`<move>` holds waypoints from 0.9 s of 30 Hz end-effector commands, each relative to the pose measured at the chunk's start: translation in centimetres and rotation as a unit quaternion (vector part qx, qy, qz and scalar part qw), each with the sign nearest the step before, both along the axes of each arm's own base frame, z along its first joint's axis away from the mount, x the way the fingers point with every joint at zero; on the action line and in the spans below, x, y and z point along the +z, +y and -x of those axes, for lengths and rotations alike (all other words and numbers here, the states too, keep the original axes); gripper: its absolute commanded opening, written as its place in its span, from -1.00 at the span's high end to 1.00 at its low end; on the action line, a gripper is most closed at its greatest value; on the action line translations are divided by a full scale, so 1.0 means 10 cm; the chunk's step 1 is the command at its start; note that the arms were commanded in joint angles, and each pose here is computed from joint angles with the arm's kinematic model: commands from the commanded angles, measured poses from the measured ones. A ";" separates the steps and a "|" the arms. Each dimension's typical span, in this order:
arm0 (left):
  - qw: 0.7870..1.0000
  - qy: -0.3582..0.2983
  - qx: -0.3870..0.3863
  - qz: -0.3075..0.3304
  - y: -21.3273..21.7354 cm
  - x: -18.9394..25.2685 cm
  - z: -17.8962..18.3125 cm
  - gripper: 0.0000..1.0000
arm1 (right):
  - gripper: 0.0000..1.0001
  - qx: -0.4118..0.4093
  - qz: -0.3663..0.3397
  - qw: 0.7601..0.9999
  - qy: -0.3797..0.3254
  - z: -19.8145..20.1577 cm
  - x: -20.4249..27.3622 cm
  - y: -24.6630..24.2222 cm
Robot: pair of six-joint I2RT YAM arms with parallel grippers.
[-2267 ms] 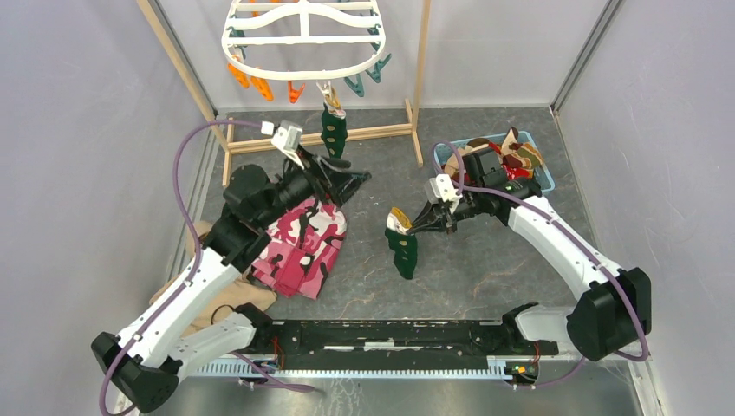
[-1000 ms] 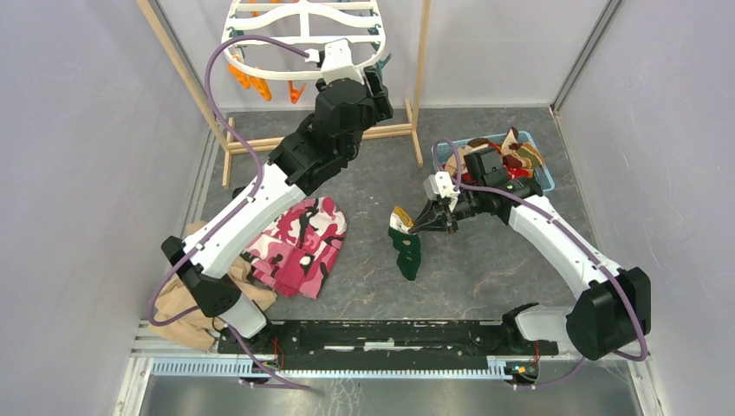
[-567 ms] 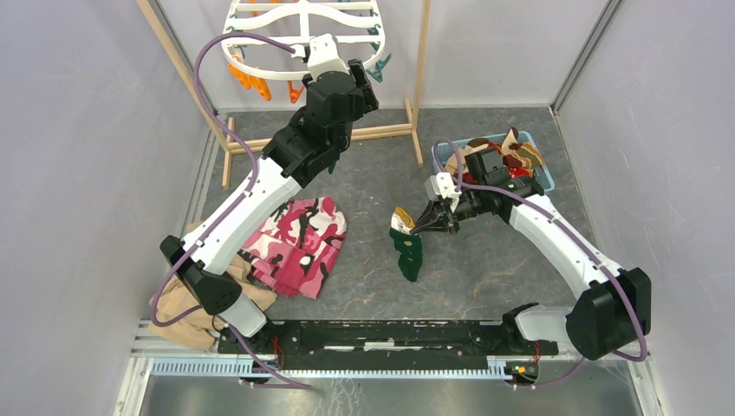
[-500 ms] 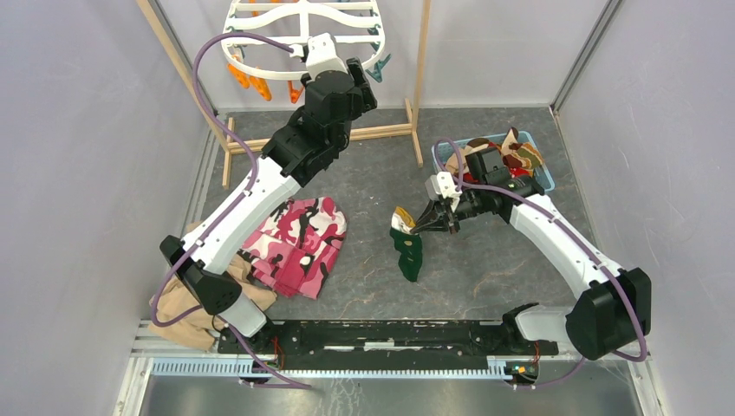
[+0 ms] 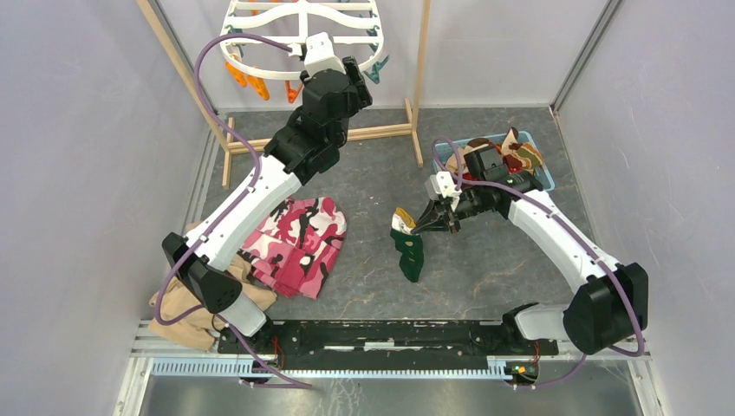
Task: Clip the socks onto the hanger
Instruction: Open the clamp at the hanger.
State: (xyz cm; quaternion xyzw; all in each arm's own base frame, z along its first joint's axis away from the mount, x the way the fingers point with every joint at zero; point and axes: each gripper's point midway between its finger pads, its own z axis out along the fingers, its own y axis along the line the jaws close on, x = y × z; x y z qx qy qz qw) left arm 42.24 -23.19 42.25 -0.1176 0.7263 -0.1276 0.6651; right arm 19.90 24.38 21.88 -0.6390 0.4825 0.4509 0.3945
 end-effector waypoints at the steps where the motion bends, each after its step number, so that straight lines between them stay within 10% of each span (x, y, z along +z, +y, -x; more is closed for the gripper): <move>1: 0.999 -0.034 0.001 -0.007 0.01 0.16 -0.07 -0.28 | 1.00 0.011 -0.020 1.000 -0.017 -0.02 0.16 0.02; 27: 0.997 -0.071 -0.025 -0.012 -0.05 0.28 -0.10 -0.22 | 1.00 0.014 -0.020 1.000 -0.016 -0.01 0.16 0.01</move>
